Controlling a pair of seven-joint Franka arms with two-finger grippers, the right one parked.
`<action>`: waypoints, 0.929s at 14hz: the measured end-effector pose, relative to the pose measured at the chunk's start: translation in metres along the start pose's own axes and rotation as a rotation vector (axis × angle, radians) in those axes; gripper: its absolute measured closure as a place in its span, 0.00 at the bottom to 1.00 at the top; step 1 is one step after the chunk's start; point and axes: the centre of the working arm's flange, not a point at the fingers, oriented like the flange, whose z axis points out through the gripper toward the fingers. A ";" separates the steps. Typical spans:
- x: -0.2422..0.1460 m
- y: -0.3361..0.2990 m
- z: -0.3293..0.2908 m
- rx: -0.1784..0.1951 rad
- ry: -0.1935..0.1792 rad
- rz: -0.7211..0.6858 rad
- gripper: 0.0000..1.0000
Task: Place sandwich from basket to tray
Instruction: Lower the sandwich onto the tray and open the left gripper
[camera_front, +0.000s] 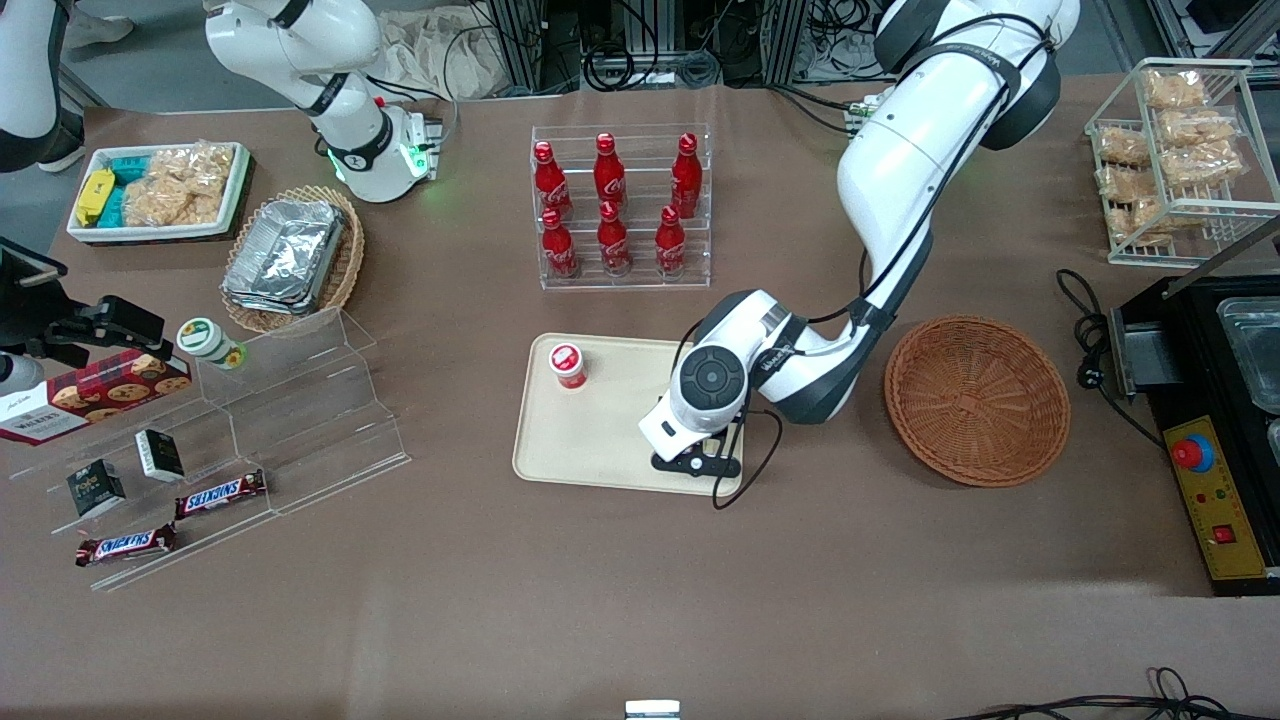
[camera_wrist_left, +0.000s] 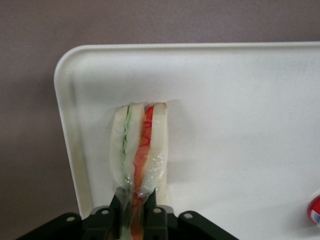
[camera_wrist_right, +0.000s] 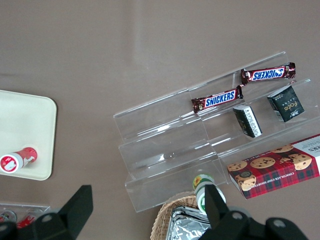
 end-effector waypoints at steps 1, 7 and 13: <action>0.003 -0.004 -0.001 -0.001 0.003 0.002 0.63; 0.020 -0.015 -0.069 -0.110 0.043 -0.045 0.04; 0.017 -0.080 -0.210 -0.093 0.093 -0.129 0.00</action>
